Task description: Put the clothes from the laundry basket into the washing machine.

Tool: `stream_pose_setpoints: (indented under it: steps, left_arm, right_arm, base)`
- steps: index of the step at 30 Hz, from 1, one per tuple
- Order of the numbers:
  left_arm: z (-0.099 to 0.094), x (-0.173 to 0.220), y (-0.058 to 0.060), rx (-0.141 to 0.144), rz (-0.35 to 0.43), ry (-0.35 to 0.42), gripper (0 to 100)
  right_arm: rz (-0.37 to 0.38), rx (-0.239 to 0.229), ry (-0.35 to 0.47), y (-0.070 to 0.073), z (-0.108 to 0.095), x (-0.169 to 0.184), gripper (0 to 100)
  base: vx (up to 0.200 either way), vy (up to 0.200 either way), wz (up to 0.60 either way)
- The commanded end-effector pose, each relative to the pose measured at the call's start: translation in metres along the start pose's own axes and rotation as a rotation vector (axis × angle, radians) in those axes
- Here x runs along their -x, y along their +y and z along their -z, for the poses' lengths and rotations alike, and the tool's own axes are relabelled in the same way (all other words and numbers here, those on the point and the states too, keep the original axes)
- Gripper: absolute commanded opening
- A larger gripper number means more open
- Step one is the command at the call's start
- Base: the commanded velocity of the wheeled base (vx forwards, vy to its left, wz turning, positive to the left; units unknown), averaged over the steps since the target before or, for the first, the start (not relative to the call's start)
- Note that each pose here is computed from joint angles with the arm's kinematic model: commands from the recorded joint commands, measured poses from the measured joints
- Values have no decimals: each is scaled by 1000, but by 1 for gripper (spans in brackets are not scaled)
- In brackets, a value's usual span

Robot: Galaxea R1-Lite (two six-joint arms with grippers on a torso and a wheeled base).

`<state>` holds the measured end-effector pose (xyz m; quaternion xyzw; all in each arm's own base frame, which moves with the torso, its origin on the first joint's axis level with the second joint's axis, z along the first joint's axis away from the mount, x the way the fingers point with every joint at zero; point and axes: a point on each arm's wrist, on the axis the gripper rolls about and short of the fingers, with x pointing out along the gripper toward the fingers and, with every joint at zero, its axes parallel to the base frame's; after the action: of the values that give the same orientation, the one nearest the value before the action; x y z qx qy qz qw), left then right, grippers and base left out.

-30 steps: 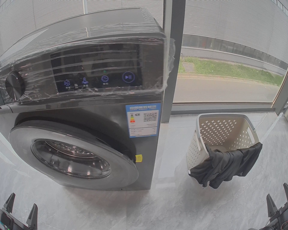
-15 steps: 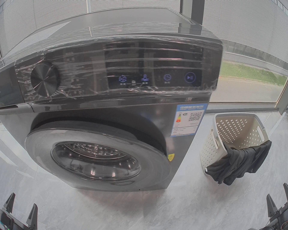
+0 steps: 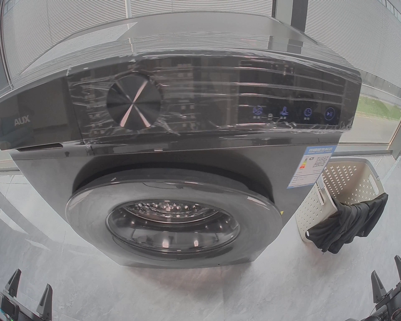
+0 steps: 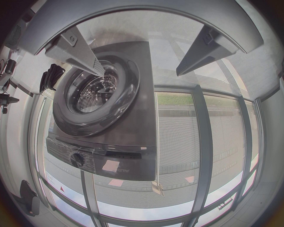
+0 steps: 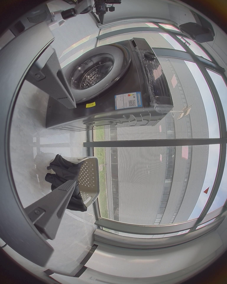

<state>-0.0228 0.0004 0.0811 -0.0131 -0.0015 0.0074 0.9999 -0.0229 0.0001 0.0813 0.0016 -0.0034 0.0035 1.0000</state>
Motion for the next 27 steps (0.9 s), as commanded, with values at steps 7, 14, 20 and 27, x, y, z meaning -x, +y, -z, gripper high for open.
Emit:
stream_pose_setpoints:
  steps: [7,14,20,27]
  left_arm:
    - [5,0,0,0,0,-2,100]
    - [5,0,0,0,0,-2,100]
    - [5,0,0,0,0,-2,100]
    - [5,0,0,0,0,-2,100]
  right_arm:
    - [-1,0,1,0,5,0,100]
    - [-1,0,1,0,5,0,100]
    - [-2,0,1,0,5,0,100]
    - [-2,0,1,0,5,0,100]
  base:
    - [0,0,0]
    - [0,0,0]
    - [0,0,0]
    - [0,0,0]
